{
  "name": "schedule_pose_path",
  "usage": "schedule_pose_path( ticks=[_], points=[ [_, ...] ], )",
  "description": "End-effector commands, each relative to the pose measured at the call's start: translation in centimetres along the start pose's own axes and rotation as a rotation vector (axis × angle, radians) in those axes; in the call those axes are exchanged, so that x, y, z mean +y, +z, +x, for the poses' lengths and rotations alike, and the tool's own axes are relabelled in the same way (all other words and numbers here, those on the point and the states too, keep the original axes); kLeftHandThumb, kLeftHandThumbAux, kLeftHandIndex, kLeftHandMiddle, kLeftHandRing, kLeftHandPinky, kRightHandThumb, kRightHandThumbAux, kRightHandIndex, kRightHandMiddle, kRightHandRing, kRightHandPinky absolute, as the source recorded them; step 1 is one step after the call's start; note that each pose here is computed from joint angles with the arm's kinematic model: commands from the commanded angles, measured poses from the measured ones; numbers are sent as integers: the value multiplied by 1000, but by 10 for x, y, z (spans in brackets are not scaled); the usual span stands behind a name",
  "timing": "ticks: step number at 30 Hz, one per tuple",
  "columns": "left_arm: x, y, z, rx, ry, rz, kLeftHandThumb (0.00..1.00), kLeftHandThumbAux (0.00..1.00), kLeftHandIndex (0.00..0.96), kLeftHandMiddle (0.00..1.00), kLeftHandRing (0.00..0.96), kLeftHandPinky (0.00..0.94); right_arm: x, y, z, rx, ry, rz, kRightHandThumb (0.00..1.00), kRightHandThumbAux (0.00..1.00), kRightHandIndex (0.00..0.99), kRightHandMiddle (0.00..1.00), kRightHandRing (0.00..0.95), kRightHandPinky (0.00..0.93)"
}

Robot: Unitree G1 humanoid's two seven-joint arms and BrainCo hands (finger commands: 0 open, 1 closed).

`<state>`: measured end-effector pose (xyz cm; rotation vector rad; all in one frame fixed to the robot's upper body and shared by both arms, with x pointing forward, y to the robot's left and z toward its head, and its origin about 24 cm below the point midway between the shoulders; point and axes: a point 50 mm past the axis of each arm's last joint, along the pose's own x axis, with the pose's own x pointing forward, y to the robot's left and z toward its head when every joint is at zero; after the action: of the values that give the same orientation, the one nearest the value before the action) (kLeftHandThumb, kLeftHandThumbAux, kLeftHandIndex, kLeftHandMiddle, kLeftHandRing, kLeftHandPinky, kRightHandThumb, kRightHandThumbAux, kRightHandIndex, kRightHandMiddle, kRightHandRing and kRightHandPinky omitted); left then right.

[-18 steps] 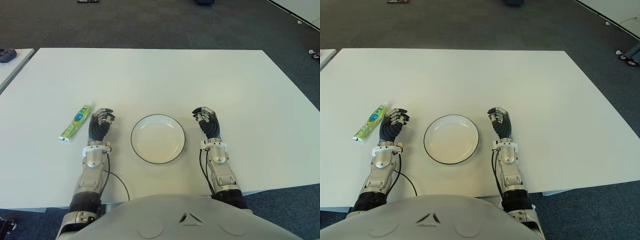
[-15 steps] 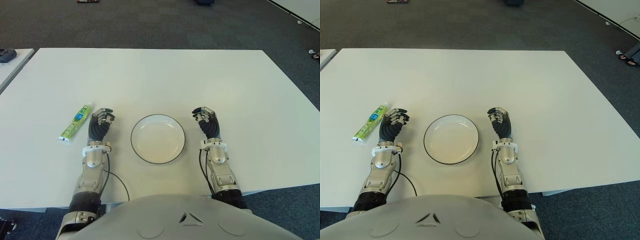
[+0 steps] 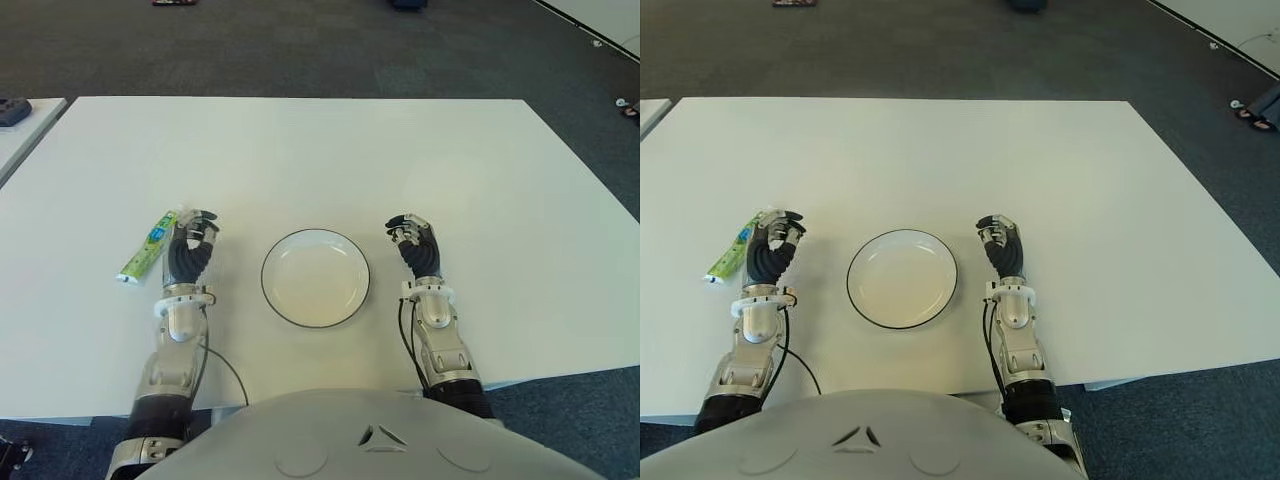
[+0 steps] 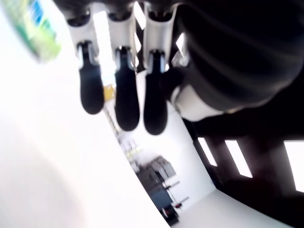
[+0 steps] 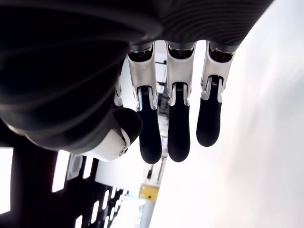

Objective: Put the toothpaste on the table into the plate.

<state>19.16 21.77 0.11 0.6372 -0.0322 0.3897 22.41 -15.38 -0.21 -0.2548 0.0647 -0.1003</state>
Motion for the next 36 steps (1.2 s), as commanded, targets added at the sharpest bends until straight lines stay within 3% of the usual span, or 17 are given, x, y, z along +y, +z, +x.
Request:
schedule_pose_path(
  ticks=[1, 7, 9, 11, 16, 23, 26, 36],
  points=[
    [0, 1, 1, -29, 130, 264, 700, 723, 425, 484, 490, 478, 2, -3, 0, 25, 2, 1, 711, 732, 419, 452, 441, 440],
    [2, 1, 8, -19, 160, 388, 686, 720, 410, 305, 304, 314, 3, -3, 0, 26, 0, 2, 710, 731, 419, 453, 442, 445],
    [4, 0, 10, 1, 172, 411, 558, 668, 301, 252, 260, 281, 3, -3, 1, 26, -1, 0, 710, 731, 419, 454, 443, 445],
    [5, -1, 12, 23, 187, 426, 531, 556, 205, 197, 215, 263, 3, -4, 1, 26, -2, -3, 710, 731, 419, 455, 444, 444],
    [9, -5, 16, 73, 226, 448, 570, 415, 120, 142, 160, 251, 3, -4, 1, 30, -4, -11, 711, 731, 419, 454, 444, 446],
    [13, -13, 25, 130, 220, 497, 628, 318, 60, 98, 131, 244, 2, -4, 1, 30, -9, -9, 711, 732, 419, 448, 438, 437],
    [14, -15, 27, 151, 209, 527, 626, 277, 15, 72, 111, 192, 2, -4, 1, 31, -10, -7, 711, 732, 419, 446, 436, 438],
    [21, -29, 41, 197, 177, 648, 592, 199, 0, 4, 11, 19, 1, -5, 0, 34, -17, 2, 712, 732, 418, 441, 430, 434]
  ],
)
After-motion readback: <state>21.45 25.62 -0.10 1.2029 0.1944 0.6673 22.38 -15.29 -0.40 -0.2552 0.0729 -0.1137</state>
